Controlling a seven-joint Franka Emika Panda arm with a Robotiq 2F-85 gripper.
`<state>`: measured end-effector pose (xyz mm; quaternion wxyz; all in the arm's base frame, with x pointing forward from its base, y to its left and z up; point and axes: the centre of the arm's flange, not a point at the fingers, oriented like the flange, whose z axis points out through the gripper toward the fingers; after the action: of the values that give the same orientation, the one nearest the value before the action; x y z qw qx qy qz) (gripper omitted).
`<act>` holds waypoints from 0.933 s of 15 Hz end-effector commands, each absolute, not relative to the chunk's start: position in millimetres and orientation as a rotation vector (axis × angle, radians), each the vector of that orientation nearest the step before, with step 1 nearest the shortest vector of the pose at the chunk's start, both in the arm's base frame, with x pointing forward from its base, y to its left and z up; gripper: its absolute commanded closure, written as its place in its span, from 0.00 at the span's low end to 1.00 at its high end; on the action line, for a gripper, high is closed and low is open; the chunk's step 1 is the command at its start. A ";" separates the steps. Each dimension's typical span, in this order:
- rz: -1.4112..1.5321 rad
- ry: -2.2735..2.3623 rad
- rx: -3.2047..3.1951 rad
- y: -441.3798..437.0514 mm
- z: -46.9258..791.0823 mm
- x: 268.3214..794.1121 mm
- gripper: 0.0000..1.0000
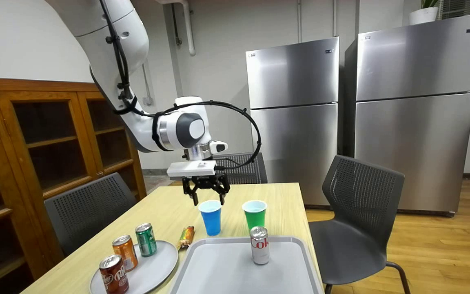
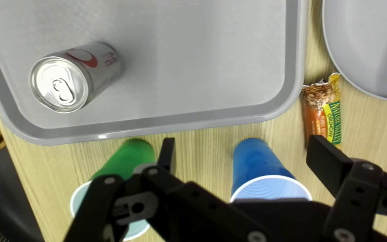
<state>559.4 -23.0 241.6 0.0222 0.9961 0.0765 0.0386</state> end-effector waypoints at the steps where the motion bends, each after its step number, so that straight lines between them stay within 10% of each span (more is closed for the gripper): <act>1: 0.142 0.304 3.096 7.8 252.4 541.0 0.00; 14: 0.102 0.614 3.125 124.7 251.2 526.0 0.00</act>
<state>535.4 107.1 241.0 -0.0124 0.9829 0.1808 0.0335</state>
